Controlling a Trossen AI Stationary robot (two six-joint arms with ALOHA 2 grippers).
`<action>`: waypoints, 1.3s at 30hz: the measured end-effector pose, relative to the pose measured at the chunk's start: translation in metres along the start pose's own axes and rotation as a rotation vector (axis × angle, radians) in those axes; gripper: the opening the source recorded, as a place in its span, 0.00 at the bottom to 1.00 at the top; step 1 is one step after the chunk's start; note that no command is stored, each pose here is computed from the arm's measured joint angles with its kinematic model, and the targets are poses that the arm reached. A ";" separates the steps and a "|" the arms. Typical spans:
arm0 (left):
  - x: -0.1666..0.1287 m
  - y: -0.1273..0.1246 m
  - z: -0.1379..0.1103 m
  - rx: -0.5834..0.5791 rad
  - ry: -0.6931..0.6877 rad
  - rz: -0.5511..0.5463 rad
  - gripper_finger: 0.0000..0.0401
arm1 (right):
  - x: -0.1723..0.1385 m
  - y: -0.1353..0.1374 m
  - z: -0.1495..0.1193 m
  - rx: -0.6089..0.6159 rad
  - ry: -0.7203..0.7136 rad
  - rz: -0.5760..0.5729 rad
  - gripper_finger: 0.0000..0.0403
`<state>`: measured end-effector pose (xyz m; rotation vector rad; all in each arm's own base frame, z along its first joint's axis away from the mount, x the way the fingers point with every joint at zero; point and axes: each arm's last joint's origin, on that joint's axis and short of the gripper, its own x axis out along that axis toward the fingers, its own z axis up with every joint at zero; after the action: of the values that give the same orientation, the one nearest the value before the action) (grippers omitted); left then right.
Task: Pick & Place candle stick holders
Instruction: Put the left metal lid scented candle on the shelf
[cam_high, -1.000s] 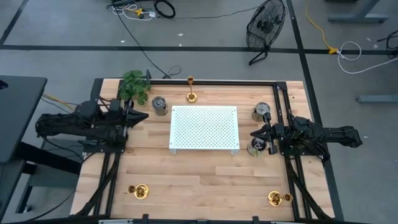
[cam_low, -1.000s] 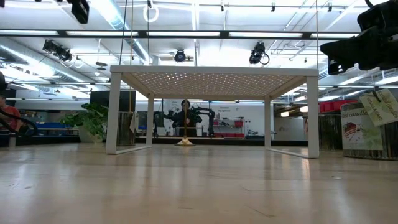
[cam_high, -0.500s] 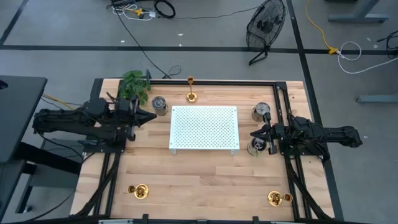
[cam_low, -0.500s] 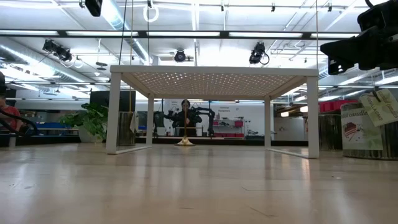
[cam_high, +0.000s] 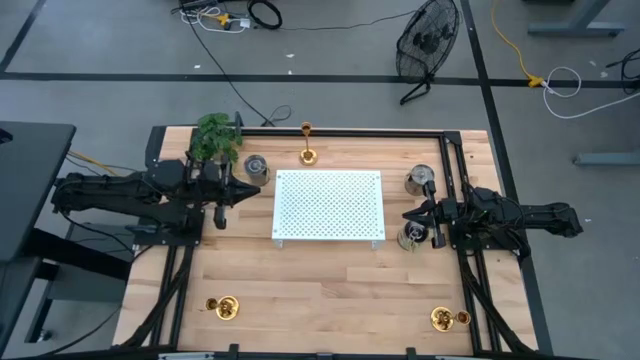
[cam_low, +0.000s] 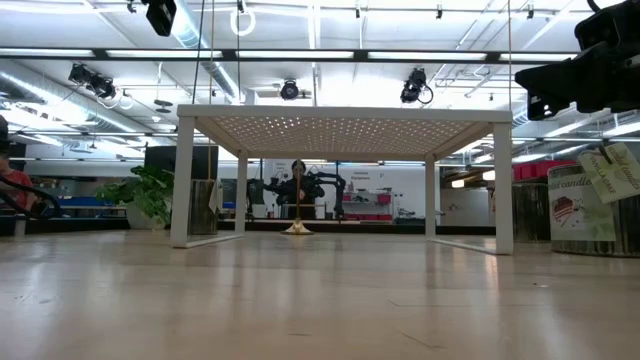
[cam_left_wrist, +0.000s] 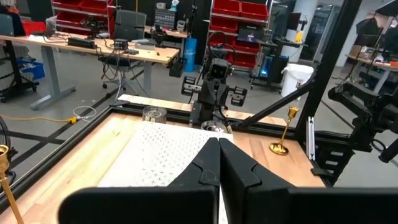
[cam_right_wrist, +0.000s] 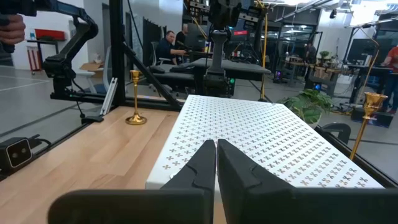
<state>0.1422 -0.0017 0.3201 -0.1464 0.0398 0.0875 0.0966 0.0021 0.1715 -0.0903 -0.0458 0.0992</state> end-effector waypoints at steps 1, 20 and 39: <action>0.000 0.000 0.000 0.001 -0.001 -0.008 0.00 | 0.000 0.000 0.000 0.000 0.000 0.000 0.05; 0.000 0.000 0.000 0.039 0.001 -0.009 0.00 | 0.000 0.000 0.000 0.000 0.000 0.000 0.05; 0.000 0.001 -0.004 0.046 0.039 0.004 0.00 | 0.000 0.000 0.000 0.000 0.000 0.000 0.05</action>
<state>0.1419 -0.0017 0.3163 -0.1017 0.0807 0.0880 0.0966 0.0021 0.1715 -0.0900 -0.0459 0.0992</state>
